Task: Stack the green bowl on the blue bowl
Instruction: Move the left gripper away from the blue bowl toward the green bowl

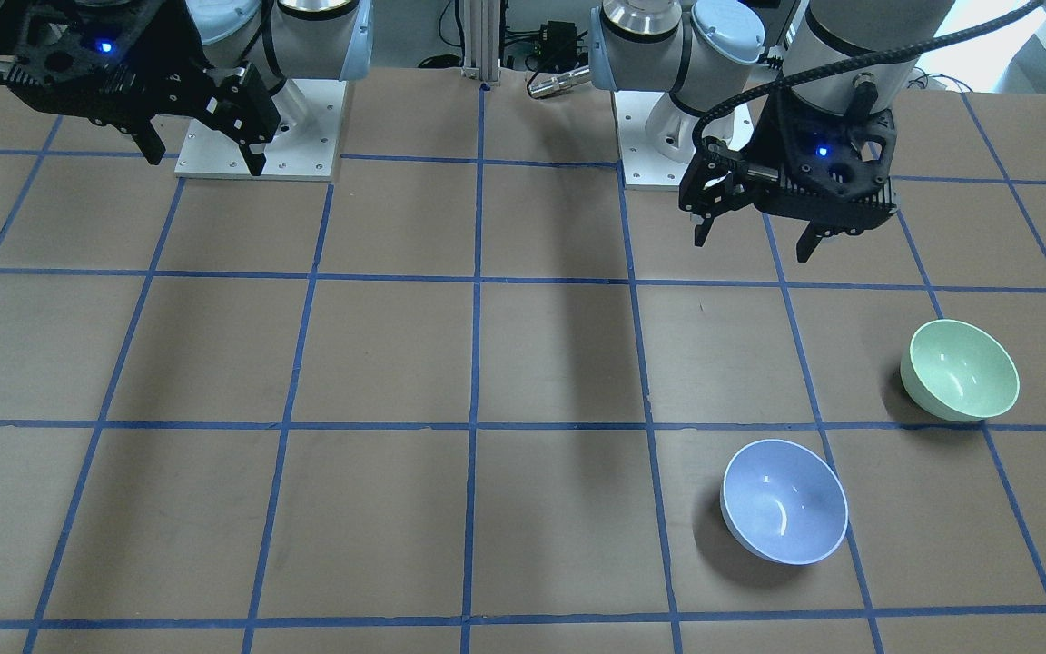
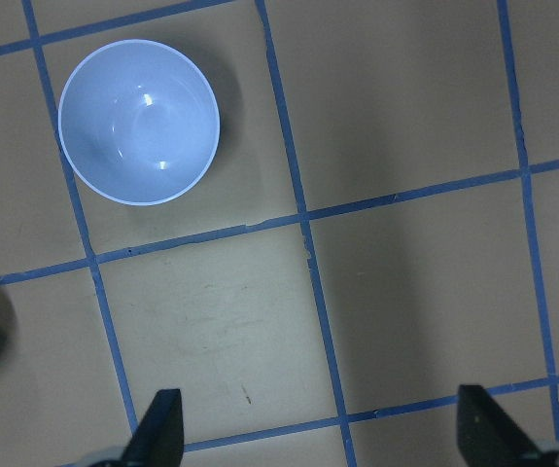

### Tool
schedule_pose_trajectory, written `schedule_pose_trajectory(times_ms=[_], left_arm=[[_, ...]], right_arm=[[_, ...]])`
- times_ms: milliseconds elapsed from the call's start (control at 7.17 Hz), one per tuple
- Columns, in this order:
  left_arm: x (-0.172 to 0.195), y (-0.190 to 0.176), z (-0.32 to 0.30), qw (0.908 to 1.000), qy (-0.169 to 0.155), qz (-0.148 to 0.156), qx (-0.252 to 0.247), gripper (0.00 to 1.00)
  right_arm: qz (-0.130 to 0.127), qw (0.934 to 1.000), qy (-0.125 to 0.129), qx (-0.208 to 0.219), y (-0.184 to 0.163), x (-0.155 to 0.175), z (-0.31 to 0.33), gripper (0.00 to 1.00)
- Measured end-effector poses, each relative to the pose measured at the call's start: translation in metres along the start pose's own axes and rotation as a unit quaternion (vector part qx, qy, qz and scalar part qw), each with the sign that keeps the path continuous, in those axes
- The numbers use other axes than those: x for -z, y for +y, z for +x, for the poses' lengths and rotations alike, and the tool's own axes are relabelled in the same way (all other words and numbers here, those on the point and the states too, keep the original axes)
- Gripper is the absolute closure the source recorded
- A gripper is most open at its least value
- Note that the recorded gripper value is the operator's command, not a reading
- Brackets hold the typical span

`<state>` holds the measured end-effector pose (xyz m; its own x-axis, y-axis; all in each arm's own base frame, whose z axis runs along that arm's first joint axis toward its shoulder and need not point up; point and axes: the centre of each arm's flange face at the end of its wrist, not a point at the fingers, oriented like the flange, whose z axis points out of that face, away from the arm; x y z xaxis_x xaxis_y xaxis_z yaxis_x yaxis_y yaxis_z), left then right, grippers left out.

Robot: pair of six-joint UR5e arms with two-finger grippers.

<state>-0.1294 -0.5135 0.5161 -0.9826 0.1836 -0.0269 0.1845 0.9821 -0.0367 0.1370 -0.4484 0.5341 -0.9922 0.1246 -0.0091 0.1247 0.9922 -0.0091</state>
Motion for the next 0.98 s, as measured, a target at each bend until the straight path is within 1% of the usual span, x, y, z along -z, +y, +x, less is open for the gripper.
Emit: schedule_pose_trajectory(times_ms=[977], left_arm=[[-0.008,-0.012,-0.005,0.9999,-0.003,0.007,0.007,0.0]], right_arm=[[0.0,1.0,0.0,0.0,0.0,0.0,0.0,0.0]])
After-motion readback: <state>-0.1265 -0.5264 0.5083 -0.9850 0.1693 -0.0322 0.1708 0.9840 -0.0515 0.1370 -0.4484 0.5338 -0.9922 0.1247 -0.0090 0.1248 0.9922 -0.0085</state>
